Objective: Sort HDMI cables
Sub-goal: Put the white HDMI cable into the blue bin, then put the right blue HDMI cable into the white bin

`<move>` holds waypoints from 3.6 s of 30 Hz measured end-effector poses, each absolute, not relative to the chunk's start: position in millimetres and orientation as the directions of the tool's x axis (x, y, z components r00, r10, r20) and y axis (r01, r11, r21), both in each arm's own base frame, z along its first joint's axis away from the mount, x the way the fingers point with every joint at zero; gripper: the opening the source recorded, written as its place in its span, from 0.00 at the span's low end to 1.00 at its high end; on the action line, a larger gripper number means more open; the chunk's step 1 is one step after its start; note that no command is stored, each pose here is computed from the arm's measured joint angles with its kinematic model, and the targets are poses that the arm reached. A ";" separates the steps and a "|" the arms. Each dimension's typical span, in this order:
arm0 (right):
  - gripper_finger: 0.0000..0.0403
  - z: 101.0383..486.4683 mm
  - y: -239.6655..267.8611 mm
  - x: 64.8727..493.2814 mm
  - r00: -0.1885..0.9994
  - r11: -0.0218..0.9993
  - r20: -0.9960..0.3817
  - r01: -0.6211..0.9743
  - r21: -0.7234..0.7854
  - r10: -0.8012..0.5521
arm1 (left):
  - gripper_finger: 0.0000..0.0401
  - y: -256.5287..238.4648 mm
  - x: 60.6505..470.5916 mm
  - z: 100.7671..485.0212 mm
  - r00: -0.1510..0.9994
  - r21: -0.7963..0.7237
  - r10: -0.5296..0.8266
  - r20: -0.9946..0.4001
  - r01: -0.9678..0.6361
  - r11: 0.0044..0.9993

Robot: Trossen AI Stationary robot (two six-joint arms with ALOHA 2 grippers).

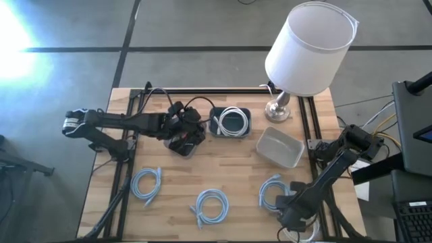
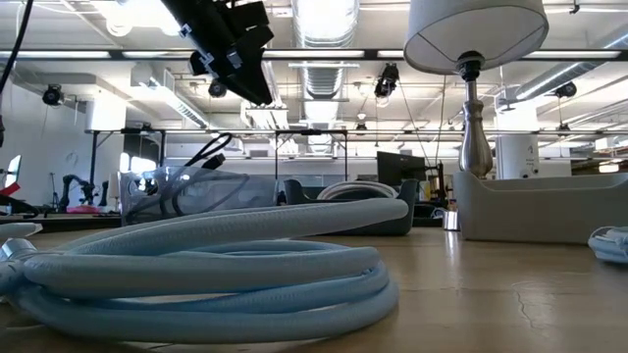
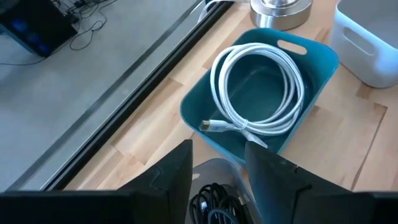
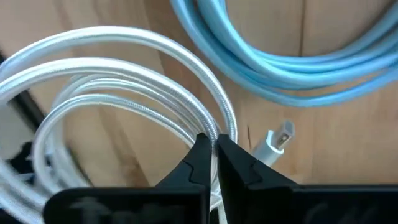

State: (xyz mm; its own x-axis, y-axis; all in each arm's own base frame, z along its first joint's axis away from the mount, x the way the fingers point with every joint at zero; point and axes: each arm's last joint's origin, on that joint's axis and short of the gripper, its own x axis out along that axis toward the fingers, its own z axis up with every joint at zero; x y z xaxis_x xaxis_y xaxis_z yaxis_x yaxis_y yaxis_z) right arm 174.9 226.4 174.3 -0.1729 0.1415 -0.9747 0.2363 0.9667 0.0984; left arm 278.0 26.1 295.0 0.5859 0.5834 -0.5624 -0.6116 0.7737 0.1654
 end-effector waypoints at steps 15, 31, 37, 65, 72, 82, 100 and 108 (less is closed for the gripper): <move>0.02 242.1 193.0 174.5 0.491 0.985 -0.865 0.172 -0.017 -0.101 | 0.38 28.8 278.4 295.7 0.586 0.160 0.589 -0.556 -0.620 0.768; 0.02 245.5 81.6 259.8 0.488 0.741 -0.557 0.455 -0.494 -0.671 | 0.38 28.8 278.3 295.7 0.586 0.158 0.589 -0.557 -0.621 0.768; 0.02 258.2 32.8 285.8 0.418 0.669 -0.525 0.531 -0.521 -0.741 | 0.38 28.7 277.9 293.7 0.583 0.159 0.588 -0.561 -0.622 0.767; 0.10 204.8 -82.1 332.8 0.271 0.659 -0.673 0.622 -0.422 -0.688 | 0.38 28.6 277.5 291.9 0.580 0.150 0.587 -0.565 -0.628 0.764; 0.19 209.7 -83.1 337.5 0.286 0.682 -0.666 0.566 -0.463 -0.689 | 0.38 28.6 277.5 291.9 0.580 0.150 0.587 -0.565 -0.628 0.764; 0.27 245.6 -53.8 342.1 0.406 0.785 -0.684 0.440 -0.436 -0.607 | 0.38 28.6 277.3 291.6 0.578 0.142 0.587 -0.567 -0.634 0.761; 0.35 251.0 17.7 321.5 0.306 0.914 -0.865 0.210 -0.346 -0.398 | 0.38 28.6 277.0 291.3 0.575 0.143 0.587 -0.570 -0.634 0.760; 0.39 243.9 49.4 307.0 0.219 0.963 -0.949 0.193 -0.187 -0.228 | 0.38 28.6 277.0 291.3 0.575 0.142 0.587 -0.569 -0.634 0.760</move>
State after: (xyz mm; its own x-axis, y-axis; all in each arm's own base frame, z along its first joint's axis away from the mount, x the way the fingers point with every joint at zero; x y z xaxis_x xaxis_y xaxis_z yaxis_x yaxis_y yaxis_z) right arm 307.0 49.4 243.9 0.2185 -0.2280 -0.9488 0.1926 0.9633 -0.1871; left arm 277.0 28.6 291.3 0.5753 0.5872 -0.5694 -0.6344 0.7597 0.1425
